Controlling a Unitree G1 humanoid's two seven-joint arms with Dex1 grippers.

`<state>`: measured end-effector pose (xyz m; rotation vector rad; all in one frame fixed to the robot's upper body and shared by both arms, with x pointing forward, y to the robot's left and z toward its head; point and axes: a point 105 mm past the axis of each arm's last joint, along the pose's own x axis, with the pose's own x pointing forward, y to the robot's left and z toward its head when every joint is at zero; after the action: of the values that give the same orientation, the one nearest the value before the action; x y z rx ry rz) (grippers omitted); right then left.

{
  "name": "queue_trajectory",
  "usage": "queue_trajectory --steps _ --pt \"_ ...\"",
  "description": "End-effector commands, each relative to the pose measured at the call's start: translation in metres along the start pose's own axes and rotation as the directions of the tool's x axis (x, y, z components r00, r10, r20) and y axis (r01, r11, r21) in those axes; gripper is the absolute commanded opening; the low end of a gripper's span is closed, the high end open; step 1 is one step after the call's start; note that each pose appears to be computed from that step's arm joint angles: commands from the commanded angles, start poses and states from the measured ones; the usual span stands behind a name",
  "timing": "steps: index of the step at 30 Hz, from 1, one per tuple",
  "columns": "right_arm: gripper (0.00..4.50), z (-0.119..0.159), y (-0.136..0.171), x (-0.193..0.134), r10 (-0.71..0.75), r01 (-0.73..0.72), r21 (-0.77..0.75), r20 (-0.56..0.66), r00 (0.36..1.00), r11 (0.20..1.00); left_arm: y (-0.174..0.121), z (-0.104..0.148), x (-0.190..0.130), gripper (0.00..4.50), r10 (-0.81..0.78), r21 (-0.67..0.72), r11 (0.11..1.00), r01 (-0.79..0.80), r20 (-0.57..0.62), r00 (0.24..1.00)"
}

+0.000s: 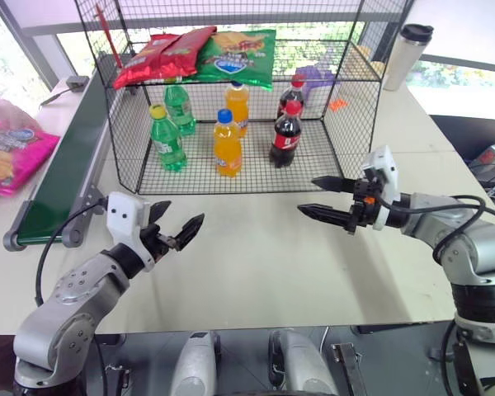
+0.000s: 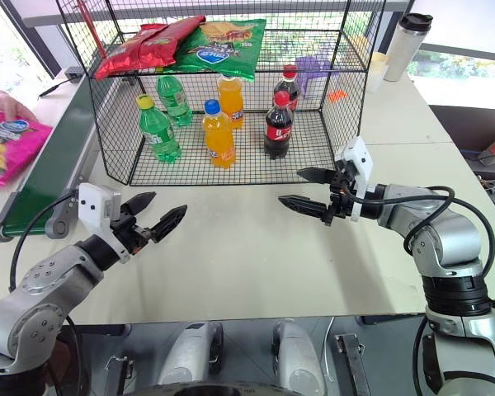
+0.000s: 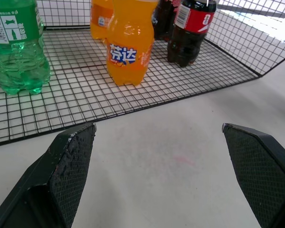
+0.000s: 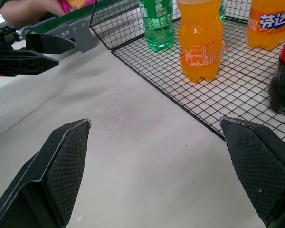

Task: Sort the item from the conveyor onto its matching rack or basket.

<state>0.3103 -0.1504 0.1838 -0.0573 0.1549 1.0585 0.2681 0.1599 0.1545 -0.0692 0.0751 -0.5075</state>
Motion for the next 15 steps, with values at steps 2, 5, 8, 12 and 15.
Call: queue_trajectory --steps 2,5,8,12,15 --pt "4.50 0.0094 0.0022 0.0009 0.015 -0.014 -0.031 0.026 1.000 0.999 -0.0019 0.0166 -0.0030 4.44 -0.011 0.039 0.999 0.009 0.064 0.998" --pt "4.50 0.0085 0.0018 0.0014 0.014 -0.014 -0.028 0.025 1.000 0.999 0.0003 0.0189 -0.0025 4.44 -0.005 0.041 0.999 0.002 0.073 0.997" --pt "4.50 0.0084 0.0018 0.0016 0.014 -0.013 -0.026 0.026 1.000 1.000 -0.0014 0.0193 -0.0025 4.44 -0.019 0.034 0.999 0.017 0.073 0.997" --pt "4.50 0.0103 -0.0010 0.0034 -0.006 0.007 -0.025 0.042 0.999 1.000 -0.0037 0.0199 -0.0017 4.44 -0.032 0.036 0.999 0.029 0.074 0.997" --pt "4.50 0.0107 -0.0051 0.0051 -0.029 0.030 -0.033 0.042 0.999 0.999 -0.0045 0.0224 -0.0006 4.44 -0.036 0.039 0.999 0.033 0.083 0.996"
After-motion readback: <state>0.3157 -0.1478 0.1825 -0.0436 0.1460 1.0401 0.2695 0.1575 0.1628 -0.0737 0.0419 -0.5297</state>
